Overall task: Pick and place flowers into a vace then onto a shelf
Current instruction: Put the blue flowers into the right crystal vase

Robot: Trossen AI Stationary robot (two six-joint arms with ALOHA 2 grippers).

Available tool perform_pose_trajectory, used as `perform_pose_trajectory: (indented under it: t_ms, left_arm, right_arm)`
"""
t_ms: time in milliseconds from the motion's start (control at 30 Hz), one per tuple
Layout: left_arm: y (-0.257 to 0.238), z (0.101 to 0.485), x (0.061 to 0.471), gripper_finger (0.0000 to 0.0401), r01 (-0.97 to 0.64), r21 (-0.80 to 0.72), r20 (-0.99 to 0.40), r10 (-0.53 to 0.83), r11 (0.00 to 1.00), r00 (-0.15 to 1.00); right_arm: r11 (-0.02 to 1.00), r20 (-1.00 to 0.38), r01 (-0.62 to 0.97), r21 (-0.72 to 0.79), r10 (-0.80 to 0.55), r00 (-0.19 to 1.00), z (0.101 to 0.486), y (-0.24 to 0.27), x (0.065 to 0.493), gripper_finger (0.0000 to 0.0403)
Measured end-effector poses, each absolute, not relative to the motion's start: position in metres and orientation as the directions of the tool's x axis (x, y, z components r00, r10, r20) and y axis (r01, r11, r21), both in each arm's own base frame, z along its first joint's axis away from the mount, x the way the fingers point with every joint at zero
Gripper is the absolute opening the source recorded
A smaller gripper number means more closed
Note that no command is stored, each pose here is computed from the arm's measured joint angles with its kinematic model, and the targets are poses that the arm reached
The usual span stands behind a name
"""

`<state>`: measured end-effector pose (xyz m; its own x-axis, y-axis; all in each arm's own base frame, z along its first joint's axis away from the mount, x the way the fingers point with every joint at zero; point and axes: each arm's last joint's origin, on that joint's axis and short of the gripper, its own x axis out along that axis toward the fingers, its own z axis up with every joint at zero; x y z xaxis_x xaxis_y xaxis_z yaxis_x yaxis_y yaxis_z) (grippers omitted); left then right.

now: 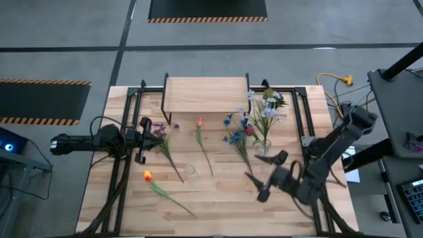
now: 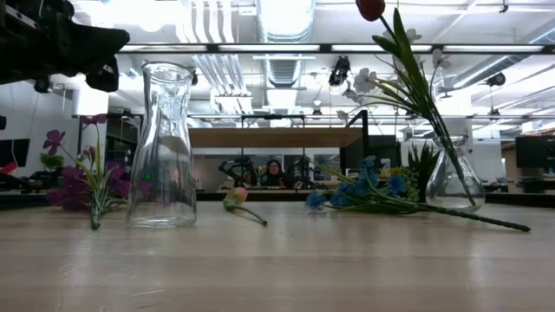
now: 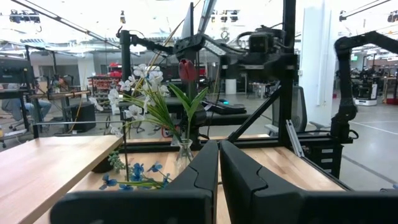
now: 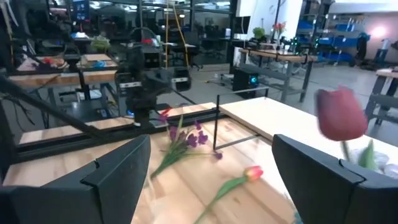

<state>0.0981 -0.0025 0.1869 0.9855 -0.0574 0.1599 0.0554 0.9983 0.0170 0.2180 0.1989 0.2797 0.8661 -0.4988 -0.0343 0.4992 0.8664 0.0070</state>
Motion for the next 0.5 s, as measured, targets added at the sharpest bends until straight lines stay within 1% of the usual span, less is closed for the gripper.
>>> perform_pose_trajectory:
  t_ms: [167,300,500]
  left_arm:
    - [-0.002,0.187,0.098,0.0,0.055,0.017,0.16,-0.057,0.998,0.985]
    - [-0.002,0.187,0.098,0.0,0.056,0.017,0.16,-0.058,0.998,0.985]
    - [-0.002,0.187,0.098,0.0,0.055,0.017,0.158,-0.057,0.998,0.986]
  right_arm:
    - [0.854,-0.036,0.517,-0.055,-0.519,0.854,0.269,0.23,0.239,0.0327]
    - [0.844,-0.037,0.536,-0.024,-0.537,0.843,0.258,0.247,0.254,0.0327]
    - [0.795,-0.019,0.604,-0.048,-0.605,0.796,0.247,0.257,0.262,0.0327]
